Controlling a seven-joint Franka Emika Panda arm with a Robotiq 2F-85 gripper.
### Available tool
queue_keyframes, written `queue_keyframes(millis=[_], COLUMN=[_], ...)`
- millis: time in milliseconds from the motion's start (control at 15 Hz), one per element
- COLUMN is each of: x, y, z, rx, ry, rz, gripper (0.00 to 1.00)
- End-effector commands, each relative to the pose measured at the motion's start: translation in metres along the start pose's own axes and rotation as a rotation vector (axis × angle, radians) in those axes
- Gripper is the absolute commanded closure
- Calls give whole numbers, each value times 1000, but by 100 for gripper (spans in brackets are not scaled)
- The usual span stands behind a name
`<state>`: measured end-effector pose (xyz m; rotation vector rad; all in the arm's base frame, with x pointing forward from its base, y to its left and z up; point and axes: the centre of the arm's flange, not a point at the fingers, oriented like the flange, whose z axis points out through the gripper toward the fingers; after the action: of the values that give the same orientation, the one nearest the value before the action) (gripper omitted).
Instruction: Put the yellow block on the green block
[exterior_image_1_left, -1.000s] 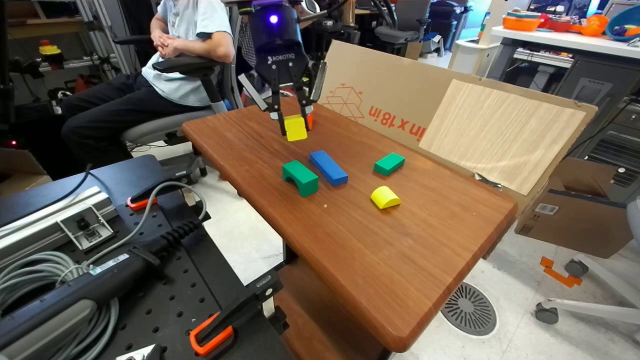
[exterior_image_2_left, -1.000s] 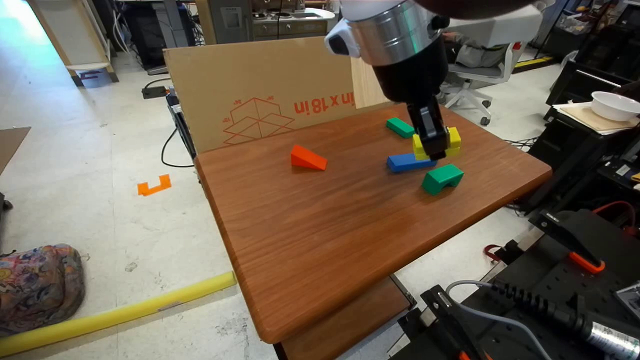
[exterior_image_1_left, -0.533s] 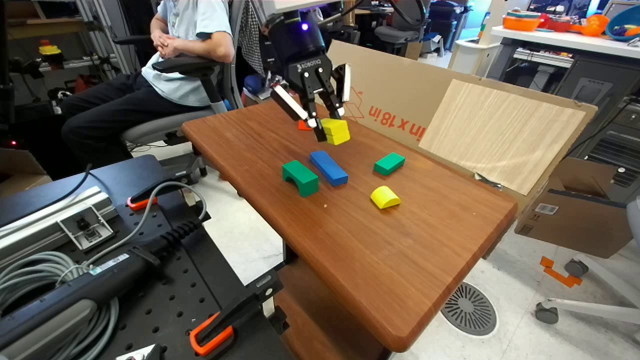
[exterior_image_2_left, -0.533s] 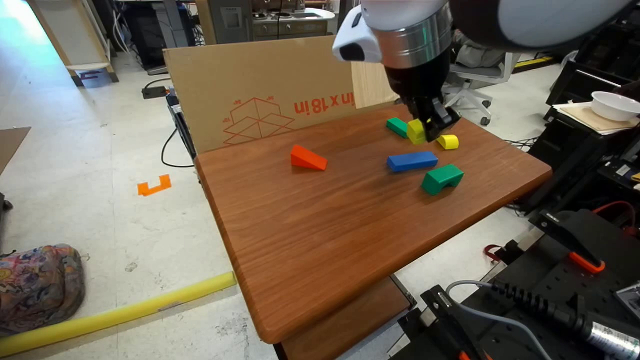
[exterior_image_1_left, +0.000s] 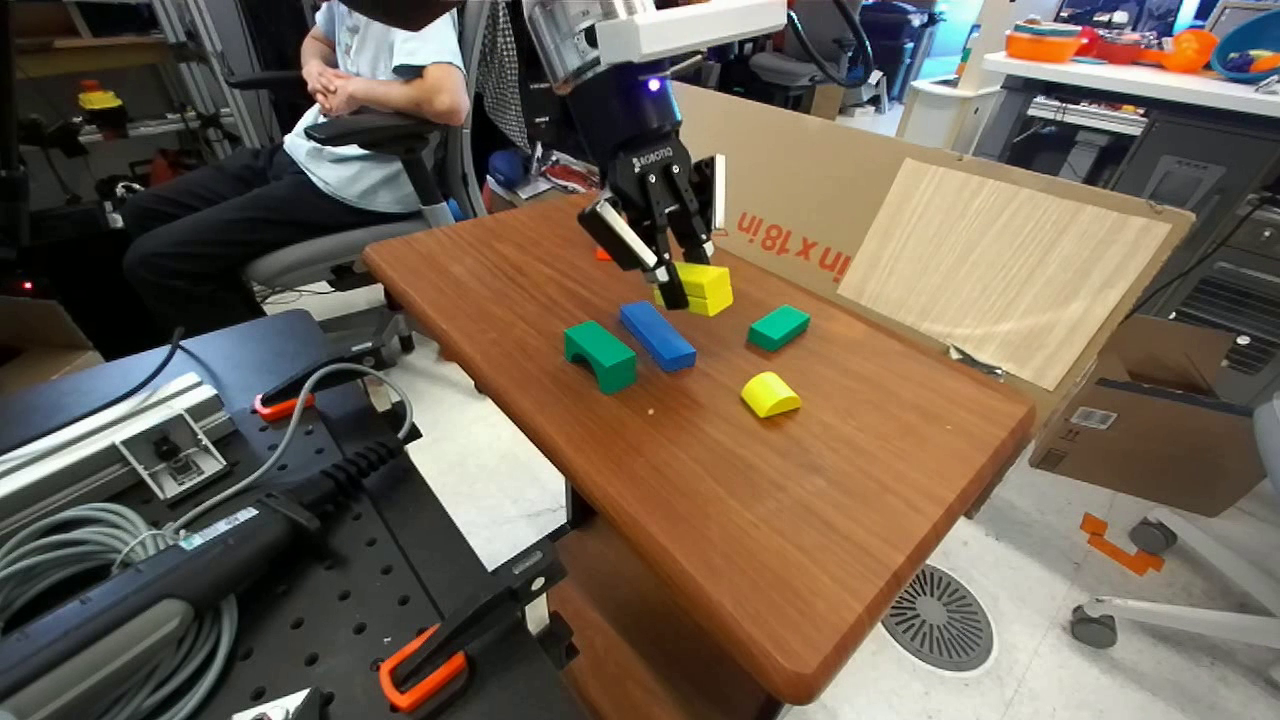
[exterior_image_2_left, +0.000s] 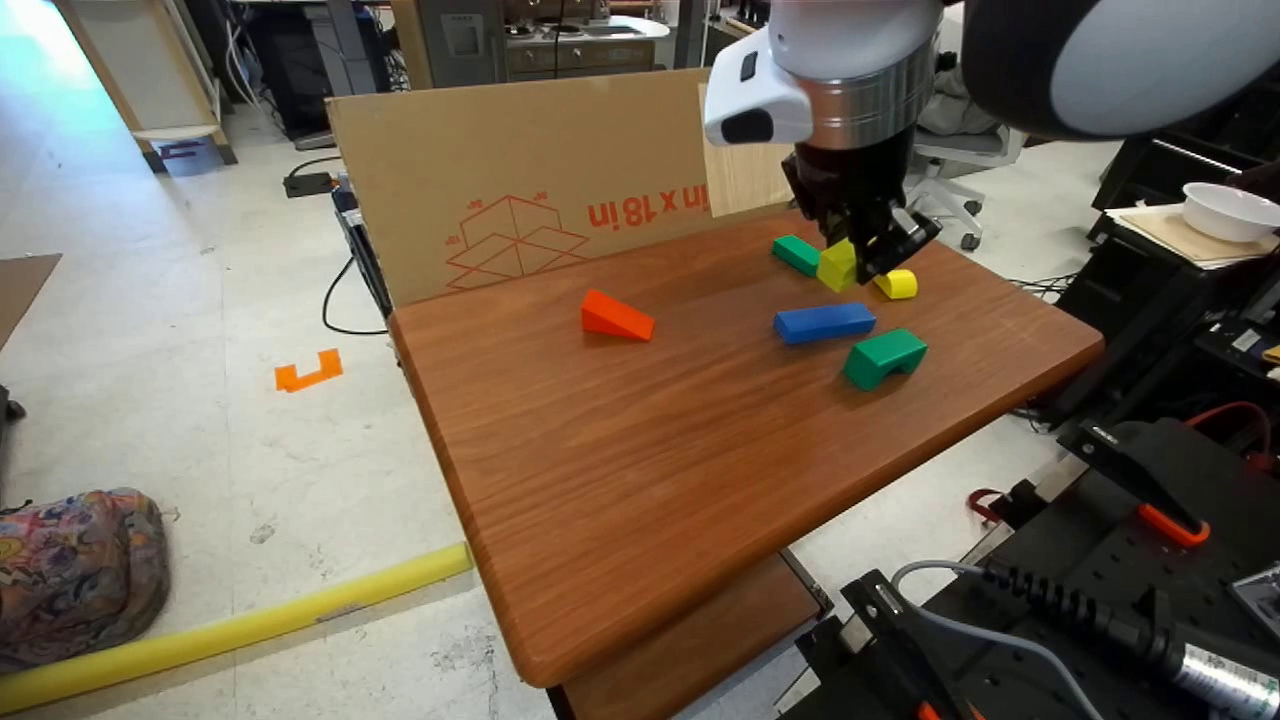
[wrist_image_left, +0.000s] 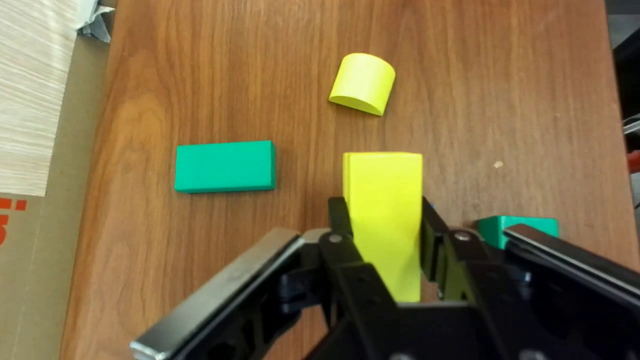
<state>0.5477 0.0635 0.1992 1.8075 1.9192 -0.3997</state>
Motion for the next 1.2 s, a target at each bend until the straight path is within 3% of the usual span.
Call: queue_keyframes(millis=[0, 333, 533, 800, 1133], x=[10, 17, 9, 1, 3], y=[-11, -18, -14, -7, -9], z=[-8, -14, -18, -28, -33], rx=[83, 228, 275, 263, 238], ry=[45, 109, 150, 174, 166], rz=[53, 192, 260, 322, 315], gripper=[92, 92, 92, 92, 92])
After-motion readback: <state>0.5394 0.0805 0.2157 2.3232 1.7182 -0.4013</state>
